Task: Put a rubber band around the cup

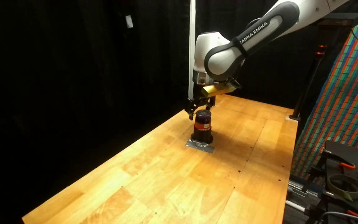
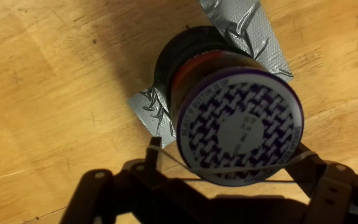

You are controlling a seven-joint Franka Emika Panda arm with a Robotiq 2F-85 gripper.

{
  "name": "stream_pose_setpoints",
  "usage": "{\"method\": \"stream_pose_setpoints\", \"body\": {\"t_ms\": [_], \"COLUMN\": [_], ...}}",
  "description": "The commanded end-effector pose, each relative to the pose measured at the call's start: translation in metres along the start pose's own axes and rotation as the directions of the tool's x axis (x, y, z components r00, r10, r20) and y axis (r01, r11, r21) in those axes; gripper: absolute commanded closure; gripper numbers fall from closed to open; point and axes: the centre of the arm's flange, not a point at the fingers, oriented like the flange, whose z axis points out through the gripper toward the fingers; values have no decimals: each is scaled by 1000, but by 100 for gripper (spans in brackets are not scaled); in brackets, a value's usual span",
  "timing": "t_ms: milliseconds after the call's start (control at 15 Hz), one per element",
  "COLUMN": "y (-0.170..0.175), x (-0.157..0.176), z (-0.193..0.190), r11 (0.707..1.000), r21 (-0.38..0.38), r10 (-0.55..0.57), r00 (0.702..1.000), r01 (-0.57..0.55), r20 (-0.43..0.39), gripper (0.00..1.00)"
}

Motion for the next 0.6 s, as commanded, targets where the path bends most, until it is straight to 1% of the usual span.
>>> {"method": "stream_pose_setpoints", "body": {"t_ms": [0,133,267,333,533], "y": [-6,-4,-2,-1,1], "x": [2,-5,-12,-17,-27], "z": [-1,-5,-13,-17,-21], "r11": [1000,1000,999,999,999], "r21": [-7,-29,-48,-46,-50], "r10": [11,14,15,9,4], "r00": [998,992,976,968,952], "r01": [-11,-10,-5,2,12], "r20": [61,128,218,250,306], "gripper": [0,0,0,0,0]}}
